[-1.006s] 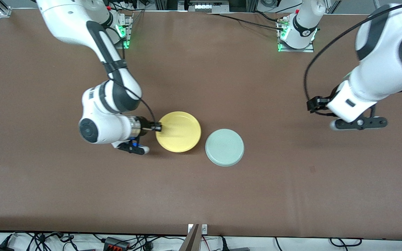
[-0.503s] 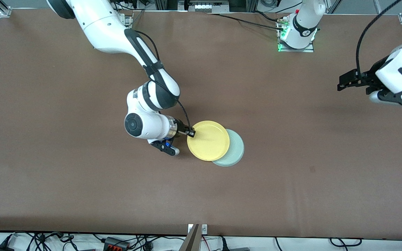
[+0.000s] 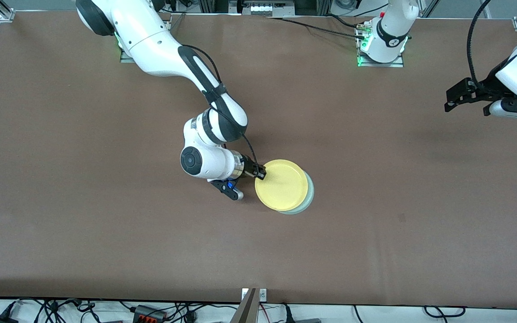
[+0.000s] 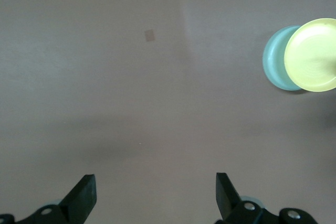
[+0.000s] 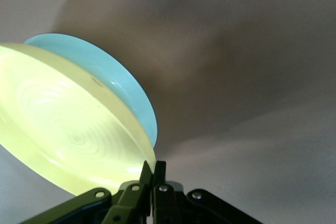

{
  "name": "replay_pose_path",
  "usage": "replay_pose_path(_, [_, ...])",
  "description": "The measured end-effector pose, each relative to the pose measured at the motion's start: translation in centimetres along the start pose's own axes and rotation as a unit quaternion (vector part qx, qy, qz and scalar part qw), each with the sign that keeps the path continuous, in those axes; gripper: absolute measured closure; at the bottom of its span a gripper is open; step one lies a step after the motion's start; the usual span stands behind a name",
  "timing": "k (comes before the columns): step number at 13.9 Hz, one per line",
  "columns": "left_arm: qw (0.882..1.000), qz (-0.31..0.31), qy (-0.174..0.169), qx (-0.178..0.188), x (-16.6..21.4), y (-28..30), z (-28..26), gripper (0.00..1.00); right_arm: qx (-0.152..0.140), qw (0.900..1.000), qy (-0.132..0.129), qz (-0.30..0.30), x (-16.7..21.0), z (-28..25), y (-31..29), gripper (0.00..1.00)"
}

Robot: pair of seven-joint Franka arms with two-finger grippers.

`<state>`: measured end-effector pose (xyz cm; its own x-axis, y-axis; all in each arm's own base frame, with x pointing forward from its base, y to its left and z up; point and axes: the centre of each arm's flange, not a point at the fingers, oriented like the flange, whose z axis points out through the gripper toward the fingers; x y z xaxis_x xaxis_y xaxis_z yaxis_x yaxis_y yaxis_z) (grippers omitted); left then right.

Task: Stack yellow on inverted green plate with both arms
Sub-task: 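Lower the yellow plate onto the green plate and open the right gripper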

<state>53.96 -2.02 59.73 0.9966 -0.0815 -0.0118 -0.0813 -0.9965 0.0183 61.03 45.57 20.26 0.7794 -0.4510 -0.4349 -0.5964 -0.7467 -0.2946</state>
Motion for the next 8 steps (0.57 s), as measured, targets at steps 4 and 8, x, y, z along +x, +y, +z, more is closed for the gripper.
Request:
replay_pose_path(4, [0.999, 0.026, -0.001, 0.032, 0.2, 2.1, 0.3, 0.0, 0.011, 1.0, 0.001, 0.004, -0.2, 0.7, -0.2, 0.97])
replay_pose_path(8, [0.999, 0.035, 0.001, 0.034, 0.1, 3.1, 0.2, 0.0, 0.02, 1.0, -0.001, 0.004, -1.1, 1.1, -0.8, 0.97])
